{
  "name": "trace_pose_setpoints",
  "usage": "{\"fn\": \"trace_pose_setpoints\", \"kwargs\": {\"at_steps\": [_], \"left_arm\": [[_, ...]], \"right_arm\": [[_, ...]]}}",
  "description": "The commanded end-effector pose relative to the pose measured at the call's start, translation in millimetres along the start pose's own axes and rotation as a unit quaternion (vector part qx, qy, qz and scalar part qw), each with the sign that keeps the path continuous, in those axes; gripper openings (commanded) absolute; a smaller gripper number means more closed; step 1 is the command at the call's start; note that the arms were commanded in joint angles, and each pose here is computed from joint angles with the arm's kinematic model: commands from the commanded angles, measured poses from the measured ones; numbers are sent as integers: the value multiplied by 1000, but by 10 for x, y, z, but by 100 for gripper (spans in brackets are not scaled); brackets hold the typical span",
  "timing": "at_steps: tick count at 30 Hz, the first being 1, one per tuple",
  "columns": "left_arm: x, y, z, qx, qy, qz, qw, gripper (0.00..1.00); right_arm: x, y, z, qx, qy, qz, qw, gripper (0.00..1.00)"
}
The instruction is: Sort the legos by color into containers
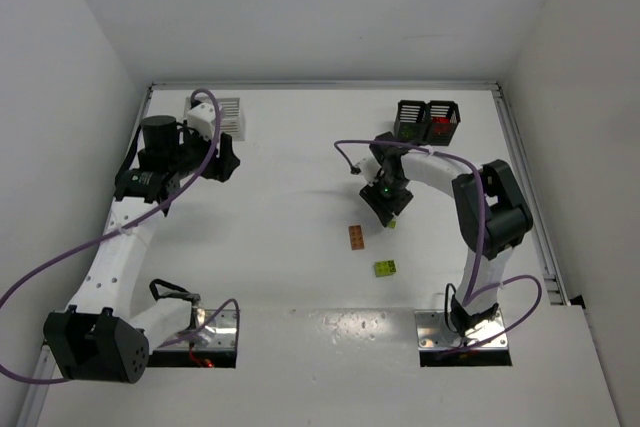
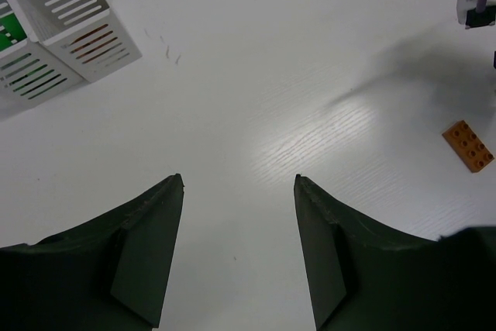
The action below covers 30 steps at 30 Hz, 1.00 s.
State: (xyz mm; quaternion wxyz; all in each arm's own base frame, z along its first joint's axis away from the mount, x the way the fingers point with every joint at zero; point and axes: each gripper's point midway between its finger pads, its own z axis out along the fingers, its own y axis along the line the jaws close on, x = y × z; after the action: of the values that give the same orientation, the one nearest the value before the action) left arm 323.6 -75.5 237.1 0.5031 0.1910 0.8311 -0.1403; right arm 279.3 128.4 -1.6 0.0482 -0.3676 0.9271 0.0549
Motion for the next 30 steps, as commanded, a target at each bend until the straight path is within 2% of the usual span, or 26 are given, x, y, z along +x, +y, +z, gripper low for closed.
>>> {"fn": "trace_pose_setpoints", "kwargs": {"at_steps": [1,16,19,23,25,28,29,30], "left_arm": [[-125,-39,7,10,-23,4,1000,65],[-47,-34,88,16,-12,-2,1000,65],[-47,-34,88,16,-12,-2,1000,65],[-68,-29,91,16,-16,0,1000,65],[-31,-38,102,21,-13,9,1000,66],[-32,-65,61,24,-18,20,999,72],[-13,-62,73,24,-18,20,999,89],[-13,-62,74,24,-18,20,999,99]], "right_arm": [[13,-9,62,4,3,-2,1000,50],[121,3,131,5,14,-1,1000,44],[114,-3,159,5,14,-1,1000,35],[38,-25,128,9,5,-2,1000,19],[-118,-64,-8,18,-23,-5,1000,17],[-433,-101,-310,27,-74,0,997,14],[-570,-102,-482,30,-104,4,994,13],[-776,-121,-686,35,-140,9,989,13]]}}
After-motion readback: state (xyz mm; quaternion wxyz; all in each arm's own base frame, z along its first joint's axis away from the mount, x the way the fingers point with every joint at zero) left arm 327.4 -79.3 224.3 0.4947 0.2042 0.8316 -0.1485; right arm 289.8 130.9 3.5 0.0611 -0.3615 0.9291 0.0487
